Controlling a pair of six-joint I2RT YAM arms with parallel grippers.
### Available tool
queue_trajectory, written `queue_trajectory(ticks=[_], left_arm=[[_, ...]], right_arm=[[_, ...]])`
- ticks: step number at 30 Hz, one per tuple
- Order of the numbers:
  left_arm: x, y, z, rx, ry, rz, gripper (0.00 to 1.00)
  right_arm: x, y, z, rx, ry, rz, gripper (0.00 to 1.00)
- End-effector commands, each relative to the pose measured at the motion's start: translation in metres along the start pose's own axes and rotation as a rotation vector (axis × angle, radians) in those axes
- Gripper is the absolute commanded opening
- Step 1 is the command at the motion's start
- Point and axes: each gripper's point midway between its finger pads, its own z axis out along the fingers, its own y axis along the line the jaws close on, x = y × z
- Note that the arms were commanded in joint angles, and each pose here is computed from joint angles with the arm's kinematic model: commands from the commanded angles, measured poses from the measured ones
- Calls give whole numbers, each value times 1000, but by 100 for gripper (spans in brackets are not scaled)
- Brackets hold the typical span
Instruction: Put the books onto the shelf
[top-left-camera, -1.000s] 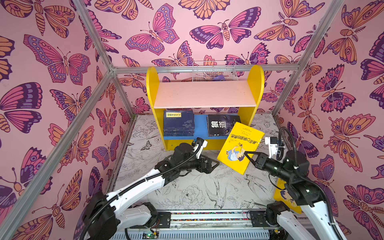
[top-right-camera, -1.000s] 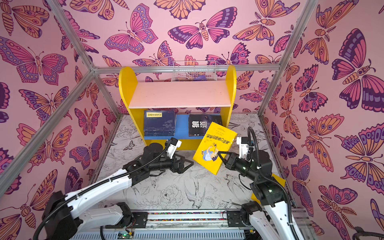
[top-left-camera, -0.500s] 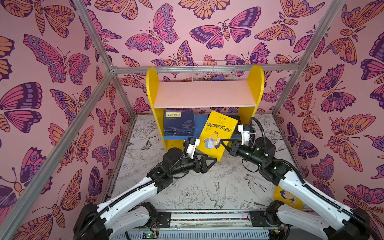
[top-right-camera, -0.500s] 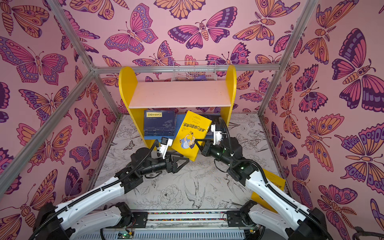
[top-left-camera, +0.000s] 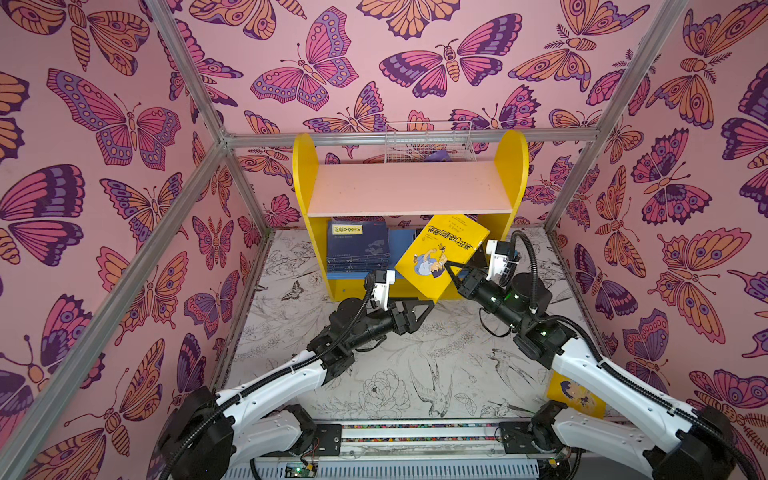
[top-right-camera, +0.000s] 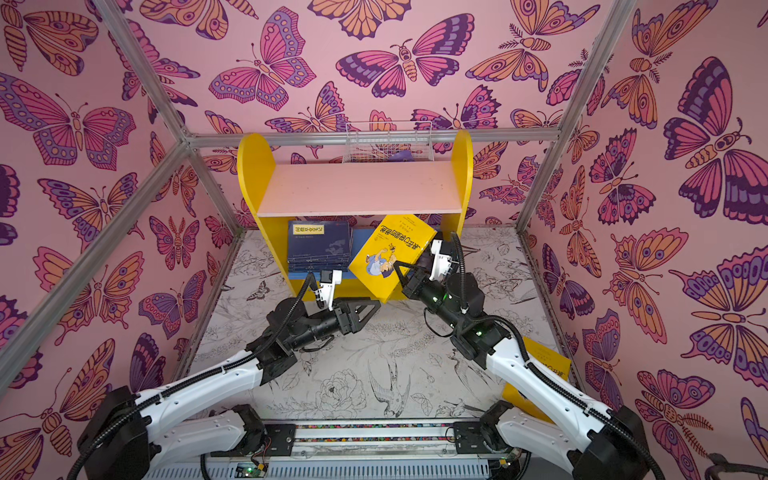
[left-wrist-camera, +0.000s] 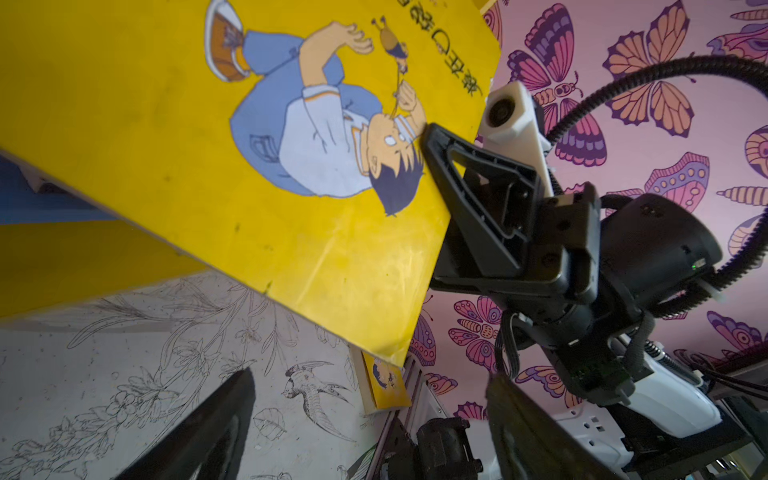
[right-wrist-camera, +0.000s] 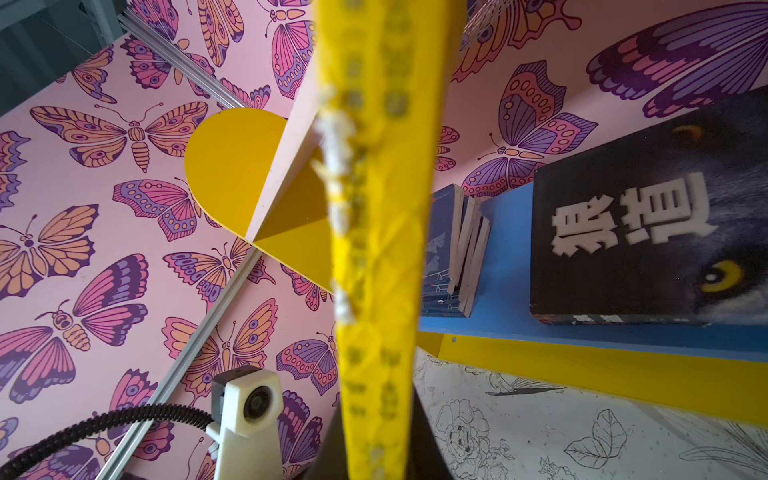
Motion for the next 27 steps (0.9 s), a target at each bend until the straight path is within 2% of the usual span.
queue_trajectory(ticks=[1, 4, 9, 11, 14, 18, 22, 24, 25, 26, 27], left_arm=[[-16, -6, 4, 41, -68, -1, 85], [-23, -7, 12, 64, -93, -26, 79], [-36, -10, 17, 105, -152, -58, 68], [-40, -10, 19, 93, -155, -51, 54], [-47, -11, 17, 70, -182, -43, 25], [-63, -10, 10, 8, -240, -32, 1], [-78, 2, 3, -100, -288, -14, 0], [-81, 11, 3, -177, -248, 12, 0], [-83, 15, 4, -209, -218, 27, 0], [-85, 17, 4, -232, -182, 55, 0], [-87, 18, 3, -241, -156, 75, 0]], right_arm=[[-25, 34, -3, -157, -114, 77, 0], [-22, 33, 0, -186, -112, 120, 0], [-12, 33, 4, -187, -61, 108, 0], [-10, 26, 4, -173, -66, 125, 0], [-9, 17, 3, -150, -81, 134, 0], [-4, 5, 4, -107, -80, 123, 0], [9, -8, 9, -63, -31, 129, 0], [18, -14, 12, -41, 11, 121, 9], [21, -18, 12, -26, 18, 122, 19], [23, -23, 11, -2, 24, 121, 33], [24, -28, 9, 20, 21, 115, 41]])
